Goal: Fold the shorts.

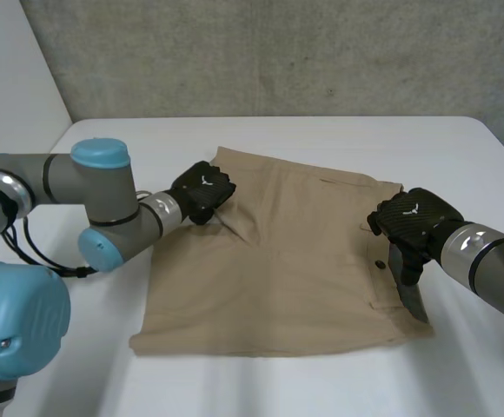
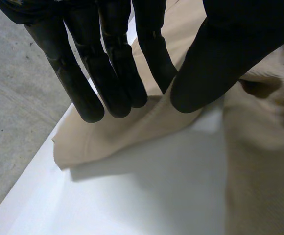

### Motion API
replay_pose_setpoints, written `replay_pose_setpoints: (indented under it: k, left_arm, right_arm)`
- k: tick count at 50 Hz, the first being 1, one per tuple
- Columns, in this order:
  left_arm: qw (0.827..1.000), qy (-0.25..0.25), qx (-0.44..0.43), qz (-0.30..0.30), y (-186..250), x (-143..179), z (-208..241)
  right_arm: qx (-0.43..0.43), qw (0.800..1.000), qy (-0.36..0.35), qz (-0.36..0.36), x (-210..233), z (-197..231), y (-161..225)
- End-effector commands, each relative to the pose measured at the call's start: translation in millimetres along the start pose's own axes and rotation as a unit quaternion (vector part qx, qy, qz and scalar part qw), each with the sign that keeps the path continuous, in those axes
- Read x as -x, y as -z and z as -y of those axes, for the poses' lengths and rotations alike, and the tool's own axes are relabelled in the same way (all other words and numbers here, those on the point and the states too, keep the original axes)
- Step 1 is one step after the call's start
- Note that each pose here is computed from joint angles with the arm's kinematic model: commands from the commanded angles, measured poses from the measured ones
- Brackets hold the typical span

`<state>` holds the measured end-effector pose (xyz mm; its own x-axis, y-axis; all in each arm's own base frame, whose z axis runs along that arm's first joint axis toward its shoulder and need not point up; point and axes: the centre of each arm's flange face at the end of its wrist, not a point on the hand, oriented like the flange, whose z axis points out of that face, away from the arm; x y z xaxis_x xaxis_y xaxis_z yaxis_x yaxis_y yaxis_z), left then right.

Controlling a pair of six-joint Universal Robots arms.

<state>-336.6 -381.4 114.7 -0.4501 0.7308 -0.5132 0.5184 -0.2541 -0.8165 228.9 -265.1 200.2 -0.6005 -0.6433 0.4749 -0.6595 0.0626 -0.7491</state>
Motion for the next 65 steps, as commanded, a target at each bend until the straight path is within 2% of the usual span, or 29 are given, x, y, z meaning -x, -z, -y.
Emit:
replay_pose_setpoints:
  k: [1,8,13,19,29,37,50,59,65]
  left_arm:
    - [0.999,-0.001,0.025,0.033,28,8,20]
    - [0.995,-0.006,0.074,0.068,51,10,22]
    - [0.989,-0.054,0.095,0.096,57,18,25]
    - [0.986,-0.084,0.054,0.133,47,25,35]
    - [0.982,-0.1,0.01,0.162,32,30,37]
    - [0.986,-0.097,-0.002,0.137,13,23,20]
    - [0.994,-0.057,0.061,0.065,18,9,-14]
    - [0.99,-0.045,0.104,0.088,39,31,-15]
    - [0.983,-0.039,0.141,0.108,62,32,-11]
  right_arm:
    - [-0.003,1.0,0.001,-0.003,-1,0,0]
    - [-0.003,1.0,0.001,-0.003,0,1,0]
    - [-0.006,1.0,0.002,-0.005,-1,1,0]
    - [-0.004,1.0,0.002,-0.005,0,1,0]
    - [-0.002,1.0,0.001,-0.003,1,-1,0]
    - [-0.002,1.0,0.001,-0.002,2,-2,0]
    - [-0.004,1.0,0.001,-0.003,2,-2,-1]
    - [-0.003,1.0,0.002,-0.001,4,-2,0]
    - [-0.002,1.0,0.002,0.001,5,-3,0]
